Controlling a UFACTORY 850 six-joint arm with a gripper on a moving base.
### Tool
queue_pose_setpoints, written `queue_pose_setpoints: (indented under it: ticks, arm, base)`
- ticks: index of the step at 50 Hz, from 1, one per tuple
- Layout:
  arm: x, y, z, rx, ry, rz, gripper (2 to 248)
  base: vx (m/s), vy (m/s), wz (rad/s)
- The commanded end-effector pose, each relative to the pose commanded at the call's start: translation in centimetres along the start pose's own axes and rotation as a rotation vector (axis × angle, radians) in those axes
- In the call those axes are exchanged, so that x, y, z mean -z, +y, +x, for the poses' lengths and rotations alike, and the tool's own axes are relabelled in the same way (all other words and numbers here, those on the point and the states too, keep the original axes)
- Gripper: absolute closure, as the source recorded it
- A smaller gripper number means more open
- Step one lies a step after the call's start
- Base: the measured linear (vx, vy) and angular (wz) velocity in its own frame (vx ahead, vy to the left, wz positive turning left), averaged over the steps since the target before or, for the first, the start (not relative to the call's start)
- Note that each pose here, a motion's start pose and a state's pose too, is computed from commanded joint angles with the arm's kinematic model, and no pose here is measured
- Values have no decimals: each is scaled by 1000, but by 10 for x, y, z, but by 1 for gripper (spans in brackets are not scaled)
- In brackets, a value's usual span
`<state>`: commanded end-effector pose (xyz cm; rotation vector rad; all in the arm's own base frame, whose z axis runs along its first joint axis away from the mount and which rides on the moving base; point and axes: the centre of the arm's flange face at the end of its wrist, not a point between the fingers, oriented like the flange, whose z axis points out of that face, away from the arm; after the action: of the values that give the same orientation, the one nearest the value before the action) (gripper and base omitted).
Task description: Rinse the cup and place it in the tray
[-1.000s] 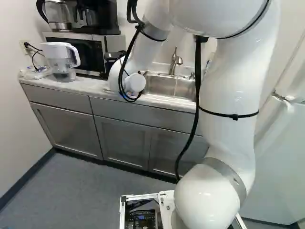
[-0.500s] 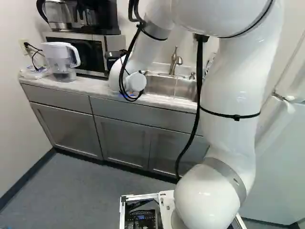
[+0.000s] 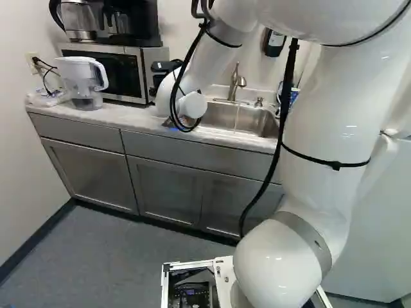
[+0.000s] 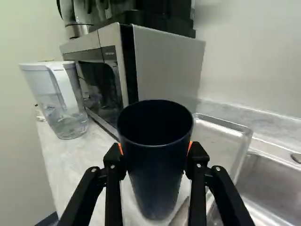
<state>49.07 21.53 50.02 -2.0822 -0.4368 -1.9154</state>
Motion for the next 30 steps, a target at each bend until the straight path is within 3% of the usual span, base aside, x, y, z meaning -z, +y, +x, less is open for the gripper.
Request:
queue_pose_setpoints:
  ticks: [30]
  arm:
    - [22,43,26,-5,50,-82,124]
  base:
    - [0,0,0]
